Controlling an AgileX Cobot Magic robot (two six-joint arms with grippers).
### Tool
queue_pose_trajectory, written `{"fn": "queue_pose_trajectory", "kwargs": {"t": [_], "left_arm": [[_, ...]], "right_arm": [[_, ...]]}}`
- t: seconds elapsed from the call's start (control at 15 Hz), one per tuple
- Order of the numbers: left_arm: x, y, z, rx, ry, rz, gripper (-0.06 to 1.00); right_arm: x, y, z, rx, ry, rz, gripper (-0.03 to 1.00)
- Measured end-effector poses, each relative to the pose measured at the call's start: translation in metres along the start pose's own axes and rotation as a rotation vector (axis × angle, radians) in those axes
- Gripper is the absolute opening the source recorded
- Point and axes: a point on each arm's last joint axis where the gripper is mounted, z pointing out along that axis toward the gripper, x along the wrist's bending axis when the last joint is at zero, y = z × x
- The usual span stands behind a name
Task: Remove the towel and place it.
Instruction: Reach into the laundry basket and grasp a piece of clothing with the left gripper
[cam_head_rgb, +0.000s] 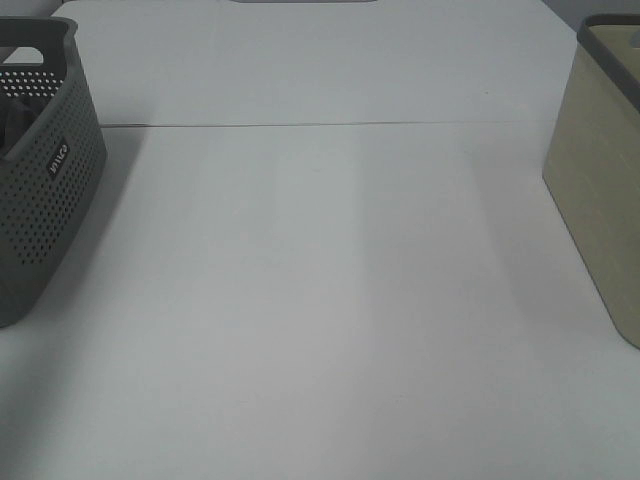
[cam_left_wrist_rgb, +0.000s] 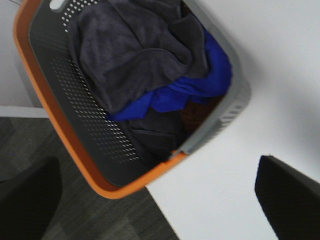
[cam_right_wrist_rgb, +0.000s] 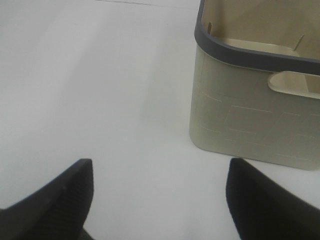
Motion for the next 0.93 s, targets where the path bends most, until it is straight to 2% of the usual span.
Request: {"fn": "queue_pose_trajectory", "kwargs": {"t": [0.13, 0.27, 0.33, 0.53, 0.8, 0.93], "left_arm": [[0.035, 0.03, 0.028, 0.03, 0.004, 0.097, 0.99], [0.057, 0.052, 0.06, 0.042, -0.018, 0.122, 0.99], [0.066, 0.062, 0.113, 0.109, -0.09, 0.166, 0.99], [0.065, 0.055, 0.184, 0.273, -0.177, 0.33, 0.99], [0.064, 0.043, 0.241, 0.415, -0.212, 0.463, 0.99], [0.06, 0.038, 0.268, 0.446, -0.224, 0.507, 0.99]], "right_arm": [[0.0, 0.0, 0.0, 0.0, 0.0, 0.0, 0.73], [0.0, 0.0, 0.0, 0.0, 0.0, 0.0, 0.73], [0.0, 0.0, 0.0, 0.0, 0.0, 0.0, 0.73], [0.0, 0.0, 0.0, 0.0, 0.0, 0.0, 0.73], [0.0, 0.0, 0.0, 0.0, 0.0, 0.0, 0.73], [0.0, 0.0, 0.0, 0.0, 0.0, 0.0, 0.73]]}}
